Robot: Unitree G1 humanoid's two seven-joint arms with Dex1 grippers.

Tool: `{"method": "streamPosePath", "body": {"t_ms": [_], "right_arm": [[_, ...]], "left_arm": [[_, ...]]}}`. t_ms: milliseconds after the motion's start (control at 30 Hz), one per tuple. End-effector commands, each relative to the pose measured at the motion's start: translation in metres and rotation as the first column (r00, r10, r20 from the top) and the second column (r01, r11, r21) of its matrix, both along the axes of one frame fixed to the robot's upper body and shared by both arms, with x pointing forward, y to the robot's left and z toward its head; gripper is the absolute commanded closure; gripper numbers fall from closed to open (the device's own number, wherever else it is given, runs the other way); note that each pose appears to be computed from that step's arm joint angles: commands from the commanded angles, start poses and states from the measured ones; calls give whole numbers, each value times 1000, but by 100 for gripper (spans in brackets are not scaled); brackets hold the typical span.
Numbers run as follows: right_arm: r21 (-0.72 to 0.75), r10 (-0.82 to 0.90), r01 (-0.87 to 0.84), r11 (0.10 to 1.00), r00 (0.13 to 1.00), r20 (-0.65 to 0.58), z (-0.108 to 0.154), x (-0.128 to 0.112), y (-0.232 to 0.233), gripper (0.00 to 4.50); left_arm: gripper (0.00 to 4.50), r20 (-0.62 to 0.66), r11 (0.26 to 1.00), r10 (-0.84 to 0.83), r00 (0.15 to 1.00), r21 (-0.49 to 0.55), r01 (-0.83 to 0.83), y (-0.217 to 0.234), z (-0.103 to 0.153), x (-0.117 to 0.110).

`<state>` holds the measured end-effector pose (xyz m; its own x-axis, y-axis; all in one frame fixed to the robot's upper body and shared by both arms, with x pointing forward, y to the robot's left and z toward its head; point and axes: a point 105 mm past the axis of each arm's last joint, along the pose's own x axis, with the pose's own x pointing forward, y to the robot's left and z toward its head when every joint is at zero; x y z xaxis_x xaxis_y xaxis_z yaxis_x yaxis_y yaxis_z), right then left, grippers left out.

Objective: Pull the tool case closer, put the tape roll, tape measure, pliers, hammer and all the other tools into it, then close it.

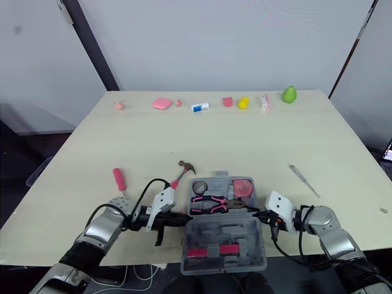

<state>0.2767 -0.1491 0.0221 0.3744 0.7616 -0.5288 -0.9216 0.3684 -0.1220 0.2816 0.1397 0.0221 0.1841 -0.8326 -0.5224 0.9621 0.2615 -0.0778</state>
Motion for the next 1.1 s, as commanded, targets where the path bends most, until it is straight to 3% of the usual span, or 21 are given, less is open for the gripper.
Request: {"method": "streamPosePath", "body": {"t_ms": [33, 1100], "right_arm": [[60, 22, -25, 998, 998, 58, 19, 9, 11, 450], [86, 4, -13, 996, 994, 105, 24, 33, 29, 450]], "left_arm": [[446, 51, 1000, 2, 999, 0, -2, -4, 8, 9], [446, 86, 997, 74, 994, 26, -76, 14, 9, 32]]}}
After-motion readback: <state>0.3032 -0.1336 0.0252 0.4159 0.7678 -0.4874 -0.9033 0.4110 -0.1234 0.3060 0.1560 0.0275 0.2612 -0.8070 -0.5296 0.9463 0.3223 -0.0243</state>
